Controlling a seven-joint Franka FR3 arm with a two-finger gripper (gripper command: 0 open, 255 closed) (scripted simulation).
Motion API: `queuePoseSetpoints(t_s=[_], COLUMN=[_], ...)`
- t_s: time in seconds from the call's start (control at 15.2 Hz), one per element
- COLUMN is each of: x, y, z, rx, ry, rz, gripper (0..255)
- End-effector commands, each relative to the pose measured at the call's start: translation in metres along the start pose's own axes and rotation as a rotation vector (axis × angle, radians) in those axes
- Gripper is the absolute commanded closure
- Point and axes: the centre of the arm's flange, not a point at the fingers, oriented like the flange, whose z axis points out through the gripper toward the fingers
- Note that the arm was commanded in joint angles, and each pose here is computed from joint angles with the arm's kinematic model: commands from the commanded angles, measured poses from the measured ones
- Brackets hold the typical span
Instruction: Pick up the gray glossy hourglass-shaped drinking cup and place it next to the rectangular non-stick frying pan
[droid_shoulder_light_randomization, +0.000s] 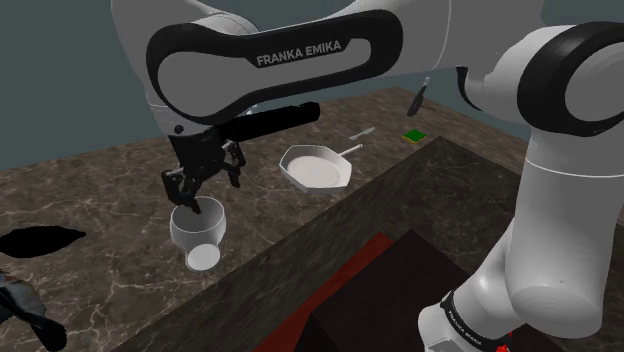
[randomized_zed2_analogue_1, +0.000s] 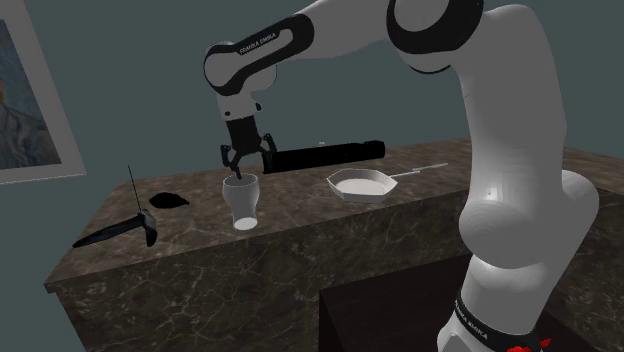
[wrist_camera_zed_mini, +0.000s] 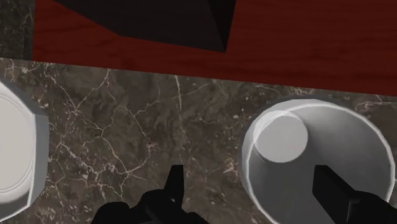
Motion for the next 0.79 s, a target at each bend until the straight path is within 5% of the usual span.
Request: queuePoseSetpoints(t_s=[0.0,0.33,0.73], x=[0.002,0.001,0.001], y=[-0.004,-0.004,-0.004], z=[0.009,0.039,0.039], rx=[-0.001,-0.001,-0.001], ry=[-0.001,-0.001,-0.001], rz=[0.0,0.0,0.0], gripper=[0,0,0])
